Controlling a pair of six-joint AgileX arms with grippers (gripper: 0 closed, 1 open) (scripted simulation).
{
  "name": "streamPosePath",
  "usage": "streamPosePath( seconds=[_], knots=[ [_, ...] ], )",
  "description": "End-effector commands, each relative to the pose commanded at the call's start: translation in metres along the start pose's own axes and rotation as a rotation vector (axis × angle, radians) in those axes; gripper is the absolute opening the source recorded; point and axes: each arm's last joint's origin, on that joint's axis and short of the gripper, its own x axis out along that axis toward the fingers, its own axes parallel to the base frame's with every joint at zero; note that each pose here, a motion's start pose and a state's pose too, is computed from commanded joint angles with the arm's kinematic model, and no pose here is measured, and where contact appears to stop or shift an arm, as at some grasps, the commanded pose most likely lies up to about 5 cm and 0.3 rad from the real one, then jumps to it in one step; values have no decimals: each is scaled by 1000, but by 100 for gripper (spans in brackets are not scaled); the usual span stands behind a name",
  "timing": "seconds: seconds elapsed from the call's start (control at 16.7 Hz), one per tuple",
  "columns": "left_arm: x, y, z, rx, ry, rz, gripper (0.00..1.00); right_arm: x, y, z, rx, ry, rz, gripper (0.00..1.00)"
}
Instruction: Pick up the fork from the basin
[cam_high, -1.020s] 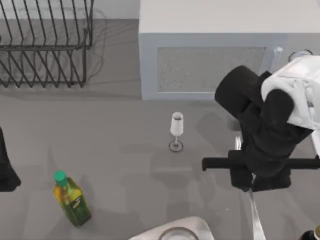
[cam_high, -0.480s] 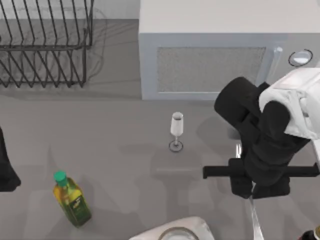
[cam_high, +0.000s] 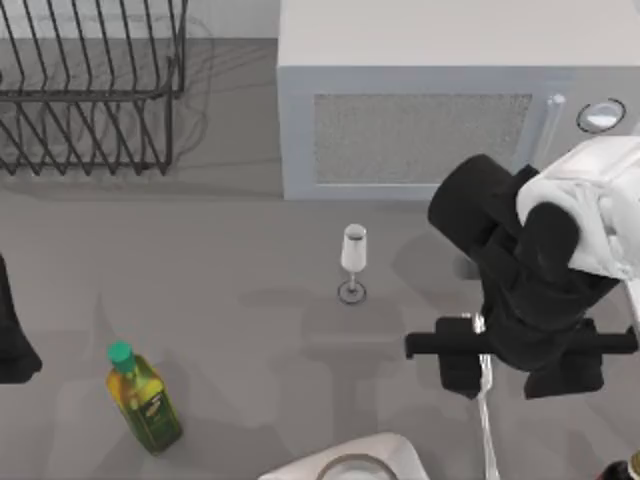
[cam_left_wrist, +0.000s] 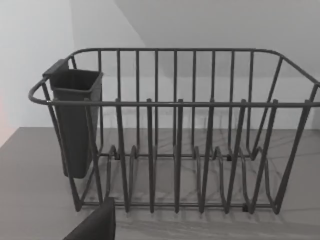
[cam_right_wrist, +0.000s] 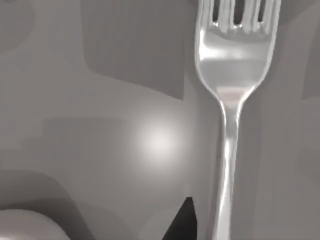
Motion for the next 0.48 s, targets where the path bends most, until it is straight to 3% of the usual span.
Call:
streamPosePath(
  seconds=[0.12, 0.48],
  knots=[
    [0, 0, 0, 0, 0, 0, 100, 0, 0, 0, 0, 0, 0, 98],
    [0, 0, 0, 0, 0, 0, 100, 0, 0, 0, 0, 0, 0, 100]
  ],
)
